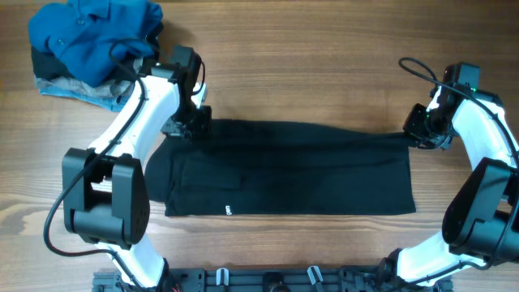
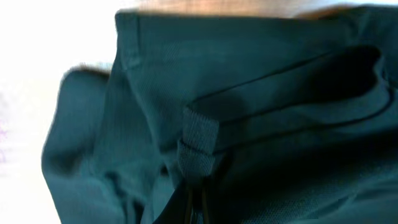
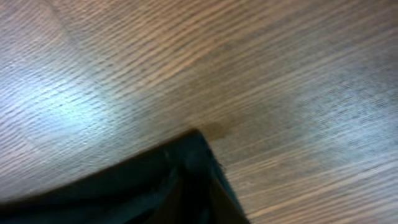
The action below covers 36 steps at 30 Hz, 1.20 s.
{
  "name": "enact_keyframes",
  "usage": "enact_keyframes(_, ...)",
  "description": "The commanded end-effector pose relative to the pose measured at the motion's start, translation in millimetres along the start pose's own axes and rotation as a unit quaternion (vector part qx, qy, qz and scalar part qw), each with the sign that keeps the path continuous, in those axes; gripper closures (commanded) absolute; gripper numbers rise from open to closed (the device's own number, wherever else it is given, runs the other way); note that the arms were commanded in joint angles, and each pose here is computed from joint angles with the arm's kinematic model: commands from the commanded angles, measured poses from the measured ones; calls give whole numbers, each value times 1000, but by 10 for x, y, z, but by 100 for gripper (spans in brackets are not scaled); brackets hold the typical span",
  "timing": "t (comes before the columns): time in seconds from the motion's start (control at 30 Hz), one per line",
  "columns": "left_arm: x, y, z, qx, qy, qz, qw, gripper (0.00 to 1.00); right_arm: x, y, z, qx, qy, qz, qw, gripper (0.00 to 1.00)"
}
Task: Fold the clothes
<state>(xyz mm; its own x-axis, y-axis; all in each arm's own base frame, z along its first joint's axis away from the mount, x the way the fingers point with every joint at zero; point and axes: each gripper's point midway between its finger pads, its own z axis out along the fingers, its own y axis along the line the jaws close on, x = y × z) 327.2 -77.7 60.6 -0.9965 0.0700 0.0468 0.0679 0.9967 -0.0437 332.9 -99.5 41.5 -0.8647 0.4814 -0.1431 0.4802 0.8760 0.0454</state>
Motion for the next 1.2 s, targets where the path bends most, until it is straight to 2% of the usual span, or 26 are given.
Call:
enact_keyframes(0.0, 156, 30, 3, -3, 26, -13, 1000, 96, -11, -107, -50, 26, -9, 5, 1000, 96)
enact_keyframes(0.27, 392, 54, -4, -9, 74, -29, 997, 96, 111, -269, -66, 71, 13, 3, 997, 96)
enact_keyframes(0.47, 609, 80, 70, -14, 113, -33, 993, 96, 304, -309, -85, 79, 53, 1, 995, 96)
enact_keyframes(0.7, 848, 100, 219, -14, 151, -36, 988, 96, 353, -305, -90, 77, 63, 1, 995, 94)
enact_keyframes(0.77, 849, 101, 224, -15, 151, -42, 988, 96, 373, -309, -94, 78, 68, 1, 995, 87)
enact_keyframes(0.8, 847, 101, 225, -16, 150, -45, 987, 96, 388, -313, -96, 79, 70, 1, 994, 80)
enact_keyframes(0.87, 851, 102, 224, -16, 151, -45, 987, 96, 410, -317, -100, 80, 75, 1, 994, 79)
enact_keyframes(0.9, 850, 102, 224, -16, 151, -45, 987, 96, 419, -319, -102, 80, 77, 4, 994, 72)
enact_keyframes(0.97, 846, 102, 225, -16, 150, -45, 988, 96, 419, -319, -102, 81, 76, 17, 994, 41)
enact_keyframes(1.1, 832, 99, 230, -15, 147, -45, 988, 96, 323, -273, -82, 69, 56, 31, 996, 26)
enact_keyframes(1.17, 832, 100, 230, -15, 147, -45, 988, 96, 261, -186, -66, 45, 45, 30, 998, 22)
